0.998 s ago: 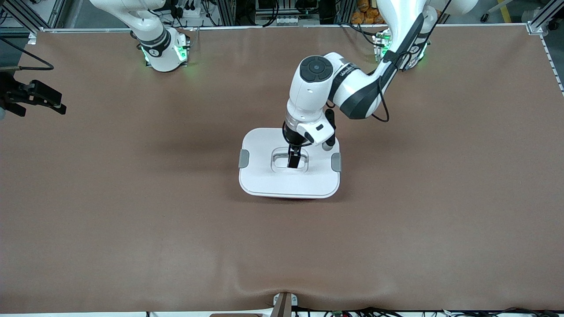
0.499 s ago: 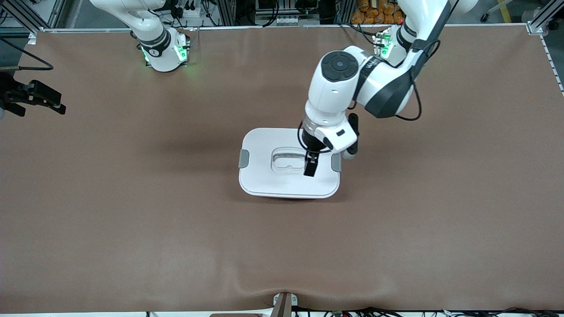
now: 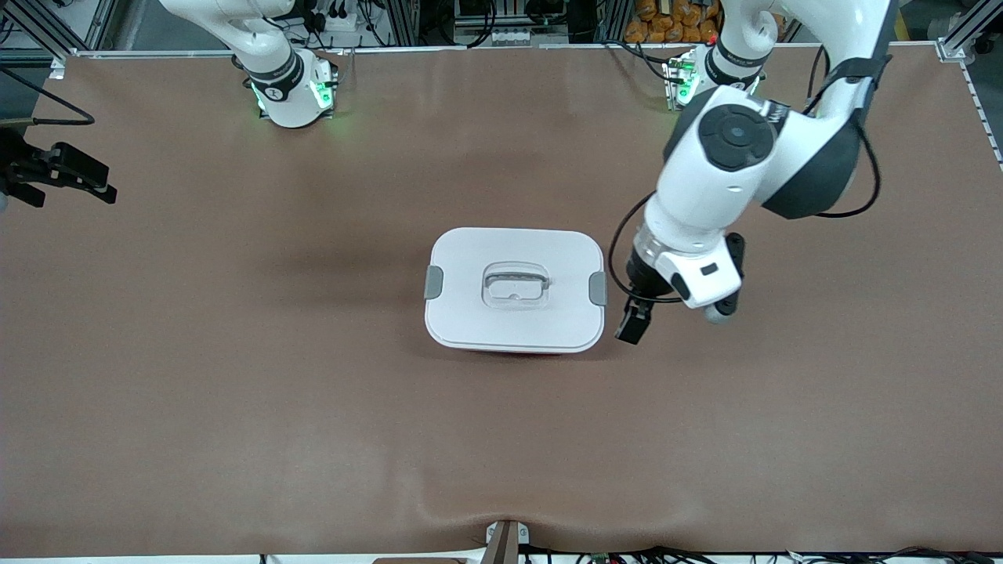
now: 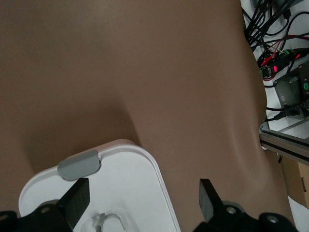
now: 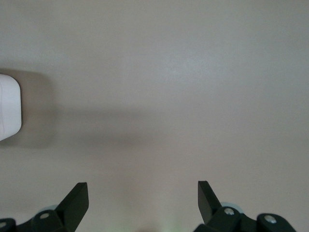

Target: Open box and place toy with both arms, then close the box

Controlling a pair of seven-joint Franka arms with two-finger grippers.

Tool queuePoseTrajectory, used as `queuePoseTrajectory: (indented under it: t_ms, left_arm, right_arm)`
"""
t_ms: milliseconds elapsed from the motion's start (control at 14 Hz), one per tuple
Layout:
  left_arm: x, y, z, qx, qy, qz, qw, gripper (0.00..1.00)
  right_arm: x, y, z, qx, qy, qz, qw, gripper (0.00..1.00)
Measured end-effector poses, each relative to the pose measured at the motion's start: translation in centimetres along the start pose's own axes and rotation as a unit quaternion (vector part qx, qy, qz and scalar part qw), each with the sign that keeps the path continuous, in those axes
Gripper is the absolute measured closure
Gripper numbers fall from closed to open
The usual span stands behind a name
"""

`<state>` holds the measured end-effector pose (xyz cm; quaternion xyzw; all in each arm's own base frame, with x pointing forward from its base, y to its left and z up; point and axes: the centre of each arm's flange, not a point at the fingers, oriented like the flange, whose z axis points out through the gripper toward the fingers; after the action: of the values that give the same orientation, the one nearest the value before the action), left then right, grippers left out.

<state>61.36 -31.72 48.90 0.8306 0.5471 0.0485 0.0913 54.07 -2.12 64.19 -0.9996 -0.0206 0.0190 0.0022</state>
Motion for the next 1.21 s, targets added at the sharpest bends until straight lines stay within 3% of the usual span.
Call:
queuePoseTrajectory:
  t_ms: [428, 713, 926, 1211]
  left_arm:
    - [6.2, -0.7, -0.4, 0.033, 0.002, 0.095, 0.995, 0.0]
    - [12.8, -1.8, -3.0, 0.038, -0.008, 0.164, 0.986, 0.0]
    - [15.3, -3.0, -5.7, 0.047, -0.008, 0.23, 0.972, 0.0]
    - [16.3, -5.2, -10.8, 0.063, -0.005, 0.32, 0.945, 0.0]
  right_arm:
    - [0.0, 0.1, -0.3, -0.001, 0.003, 0.001, 1.0, 0.0]
    - [0.0, 0.1, -0.3, -0.001, 0.003, 0.001, 1.0, 0.0]
    - [0.0, 0.1, -0.3, -0.001, 0.003, 0.001, 1.0, 0.0]
    - [0.0, 0.2, -0.3, -0.001, 0.004, 0.001, 1.0, 0.0]
